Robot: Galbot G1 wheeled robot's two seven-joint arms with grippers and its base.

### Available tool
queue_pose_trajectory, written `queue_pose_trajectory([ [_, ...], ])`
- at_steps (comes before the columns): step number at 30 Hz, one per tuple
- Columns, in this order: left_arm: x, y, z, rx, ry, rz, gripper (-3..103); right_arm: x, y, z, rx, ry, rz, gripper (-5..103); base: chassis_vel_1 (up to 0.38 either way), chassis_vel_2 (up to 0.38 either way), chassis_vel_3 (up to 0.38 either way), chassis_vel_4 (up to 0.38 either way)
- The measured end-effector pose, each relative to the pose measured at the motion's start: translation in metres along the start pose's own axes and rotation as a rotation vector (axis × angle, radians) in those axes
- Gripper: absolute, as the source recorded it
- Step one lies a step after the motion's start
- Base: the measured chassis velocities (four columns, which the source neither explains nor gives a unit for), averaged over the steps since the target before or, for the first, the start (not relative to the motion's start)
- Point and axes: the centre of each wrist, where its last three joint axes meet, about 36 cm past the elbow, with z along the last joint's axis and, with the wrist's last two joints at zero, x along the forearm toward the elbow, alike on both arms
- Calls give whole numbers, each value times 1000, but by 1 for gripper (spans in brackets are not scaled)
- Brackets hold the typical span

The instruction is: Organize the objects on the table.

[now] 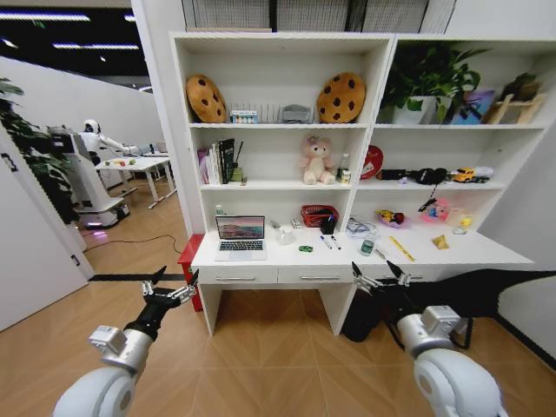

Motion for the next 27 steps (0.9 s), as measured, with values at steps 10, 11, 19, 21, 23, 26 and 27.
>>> queue_pose_trajectory([
  [10, 0, 2, 3, -10, -1, -11, 73, 0, 1, 0, -5, 0, -3, 100, 0, 0, 0, 0],
  [11, 0, 2, 3, -10, -1, -11, 73, 0, 1, 0, -5, 0, -3, 100, 0, 0, 0, 0],
  [19, -1, 2, 3, -8, -1, -7, 40, 0, 1, -2, -17, 0, -11, 100, 0, 0, 0, 0],
  [21, -1, 2, 3, -8, -1, -4, 35, 0, 1, -2, -15, 0, -10, 100, 0, 0, 0, 0],
  [23, -1, 2, 3, -8, -1, -3, 30, 0, 0, -2, -13, 0, -8, 100, 0, 0, 0, 0],
  [26, -1, 2, 2, -10, -3, 3, 19, 0, 0, -2, -6, 4, -5, 100, 0, 0, 0, 0],
  [27, 0, 2, 2, -11, -5, 6, 14, 0, 1, -2, -8, 5, -7, 100, 0, 0, 0, 0],
])
